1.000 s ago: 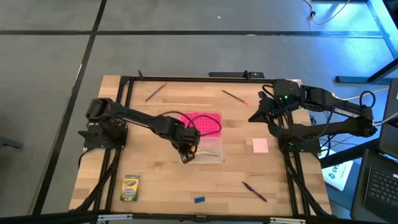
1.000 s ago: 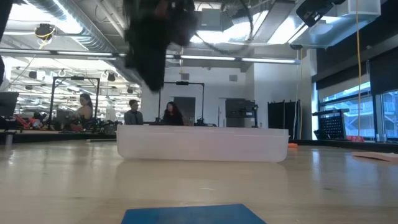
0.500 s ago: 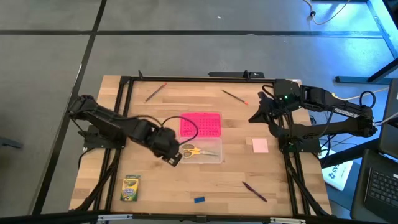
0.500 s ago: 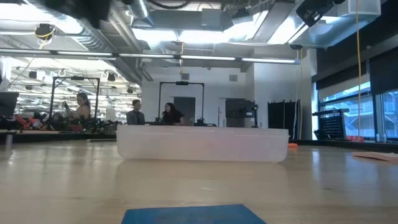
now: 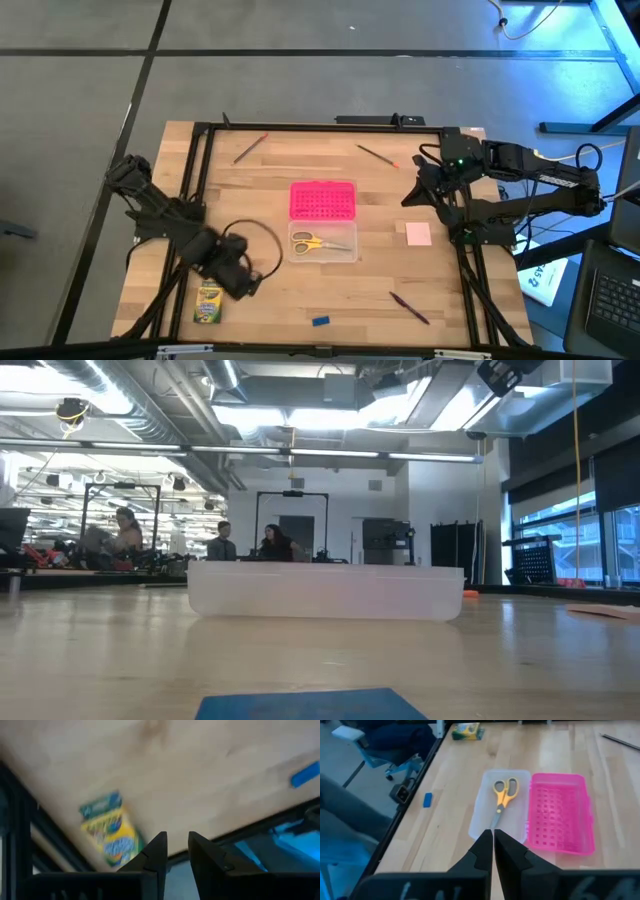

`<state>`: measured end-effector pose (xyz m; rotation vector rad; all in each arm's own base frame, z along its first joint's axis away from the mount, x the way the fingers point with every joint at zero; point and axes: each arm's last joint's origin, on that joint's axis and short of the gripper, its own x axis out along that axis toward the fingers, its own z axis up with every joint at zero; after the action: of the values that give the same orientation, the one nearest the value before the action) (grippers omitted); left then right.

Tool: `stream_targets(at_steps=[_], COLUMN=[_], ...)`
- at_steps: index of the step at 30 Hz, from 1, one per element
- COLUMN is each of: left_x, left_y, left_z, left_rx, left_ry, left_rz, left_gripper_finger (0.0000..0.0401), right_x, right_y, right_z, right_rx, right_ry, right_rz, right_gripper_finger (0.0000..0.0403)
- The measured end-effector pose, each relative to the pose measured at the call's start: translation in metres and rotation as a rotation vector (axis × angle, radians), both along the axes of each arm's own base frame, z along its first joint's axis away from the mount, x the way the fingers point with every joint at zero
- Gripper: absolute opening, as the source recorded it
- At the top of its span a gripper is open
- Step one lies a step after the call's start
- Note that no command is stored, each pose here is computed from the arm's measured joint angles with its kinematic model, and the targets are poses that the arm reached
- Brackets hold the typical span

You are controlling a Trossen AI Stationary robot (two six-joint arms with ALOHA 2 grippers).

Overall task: Pack school essentials
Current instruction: Put the box of crayons into the pencil case

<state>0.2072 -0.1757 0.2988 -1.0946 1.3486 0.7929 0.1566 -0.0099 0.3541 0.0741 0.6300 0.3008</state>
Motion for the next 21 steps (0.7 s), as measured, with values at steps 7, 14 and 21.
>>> stream_targets(at_steps=[7,14,21], left_x=[-0.033,-0.06,-0.066], left_y=[-0.033,-0.053,-0.062], left_z=[-0.001,-0.016,-0.037], left_rx=[-0.018,-0.017,-0.042], left_ry=[0.039,0.065,0.03], left_rz=[0.073,0.115,0.085], left_gripper_finger=[0.0063,0.0065,0.0055], right_x=[0.003,0.005,0.005], right_y=[0.005,0.006,0.006], right_z=[0.0,0.002,0.002], right_rx=[-0.015,-0.016,-0.014], right_ry=[-0.008,-0.027,-0.026], right_rz=[0.016,0.02,0.019], right_gripper_finger=[0.0021,0.0021,0.0021])
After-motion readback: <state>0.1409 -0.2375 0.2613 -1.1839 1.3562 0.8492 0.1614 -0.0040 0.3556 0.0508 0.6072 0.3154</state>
